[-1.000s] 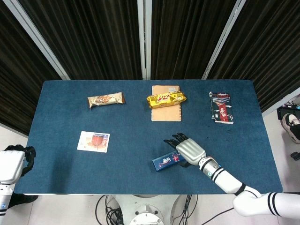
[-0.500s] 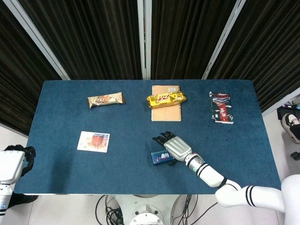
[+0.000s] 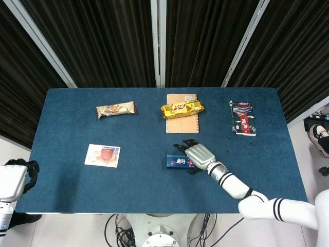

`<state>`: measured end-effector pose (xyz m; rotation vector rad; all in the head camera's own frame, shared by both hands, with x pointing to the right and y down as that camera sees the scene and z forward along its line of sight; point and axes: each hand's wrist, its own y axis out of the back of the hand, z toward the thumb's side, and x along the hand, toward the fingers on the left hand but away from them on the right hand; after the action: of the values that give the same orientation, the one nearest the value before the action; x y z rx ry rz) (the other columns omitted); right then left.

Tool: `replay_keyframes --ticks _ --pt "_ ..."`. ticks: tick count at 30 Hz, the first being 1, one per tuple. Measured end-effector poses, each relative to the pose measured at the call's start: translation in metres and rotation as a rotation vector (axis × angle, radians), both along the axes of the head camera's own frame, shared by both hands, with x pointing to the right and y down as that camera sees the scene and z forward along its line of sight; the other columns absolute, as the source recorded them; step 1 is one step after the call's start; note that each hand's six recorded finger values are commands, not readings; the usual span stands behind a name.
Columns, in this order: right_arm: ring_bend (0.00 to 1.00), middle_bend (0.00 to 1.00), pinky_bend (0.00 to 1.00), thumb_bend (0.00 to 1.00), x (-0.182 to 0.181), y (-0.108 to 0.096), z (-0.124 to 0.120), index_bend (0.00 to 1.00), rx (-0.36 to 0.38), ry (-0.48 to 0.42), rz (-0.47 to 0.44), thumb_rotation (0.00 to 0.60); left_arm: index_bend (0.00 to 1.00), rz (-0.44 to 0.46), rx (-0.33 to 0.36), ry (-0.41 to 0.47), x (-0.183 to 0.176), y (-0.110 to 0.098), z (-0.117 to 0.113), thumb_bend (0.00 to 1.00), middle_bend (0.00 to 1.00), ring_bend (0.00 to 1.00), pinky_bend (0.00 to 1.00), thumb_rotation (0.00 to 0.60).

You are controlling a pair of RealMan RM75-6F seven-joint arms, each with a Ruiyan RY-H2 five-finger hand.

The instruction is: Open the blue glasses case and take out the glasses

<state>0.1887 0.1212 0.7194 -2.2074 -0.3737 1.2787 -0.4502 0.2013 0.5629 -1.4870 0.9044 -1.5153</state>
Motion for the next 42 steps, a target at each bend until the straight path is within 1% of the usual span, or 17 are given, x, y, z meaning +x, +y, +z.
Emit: replay_keyframes --ticks 3,7,13,20,27,32,35,40,42 --pt "0.00 0.22 0.00 0.22 0.0068 0.0006 -0.0025 0.19 -0.011 0.002 0.009 0.600 0.67 -0.001 0.001 -0.002 0.0000 0.0001 0.0000 0.58 0.63 0.45 0.45 0.600" --pt "0.00 0.22 0.00 0.23 0.0068 0.0003 -0.0002 0.25 -0.016 0.003 0.013 0.600 0.67 -0.002 0.001 -0.003 -0.0001 0.0003 -0.0001 0.58 0.63 0.45 0.45 0.600" --pt "0.00 0.21 0.00 0.24 0.0065 -0.0005 0.0028 0.32 -0.018 0.005 0.016 0.600 0.67 -0.002 0.000 -0.004 -0.0002 0.0000 0.0002 0.58 0.63 0.45 0.45 0.600" --pt "0.00 0.21 0.00 0.25 0.0066 -0.0012 0.0026 0.33 -0.018 0.002 0.024 0.600 0.67 -0.003 0.001 -0.003 -0.0001 0.0000 0.0001 0.58 0.63 0.45 0.45 0.600" --pt "0.00 0.21 0.00 0.32 0.0065 -0.0032 0.0009 0.35 -0.016 0.002 0.025 0.600 0.67 -0.003 0.001 -0.003 -0.0001 0.0000 0.0002 0.58 0.63 0.45 0.45 0.600" --pt "0.00 0.21 0.00 0.33 0.0065 -0.0048 -0.0017 0.35 -0.012 0.006 0.017 0.600 0.67 -0.003 0.000 -0.002 -0.0001 0.0000 0.0002 0.58 0.63 0.45 0.45 0.600" --pt "0.00 0.21 0.00 0.38 0.0068 -0.0057 -0.0031 0.35 -0.012 0.009 0.015 0.600 0.67 -0.003 0.000 -0.002 -0.0001 0.0000 0.0002 0.58 0.63 0.45 0.45 0.600" --pt "0.00 0.21 0.00 0.49 0.0070 -0.0068 -0.0018 0.35 -0.019 0.016 0.016 0.600 0.67 -0.003 0.000 -0.002 -0.0002 0.0000 0.0002 0.58 0.63 0.45 0.45 0.600" --pt "0.00 0.21 0.00 0.56 0.0065 -0.0075 -0.0011 0.35 -0.022 0.020 0.014 0.600 0.67 -0.003 0.000 -0.003 -0.0001 0.0000 0.0002 0.58 0.63 0.45 0.45 0.600"
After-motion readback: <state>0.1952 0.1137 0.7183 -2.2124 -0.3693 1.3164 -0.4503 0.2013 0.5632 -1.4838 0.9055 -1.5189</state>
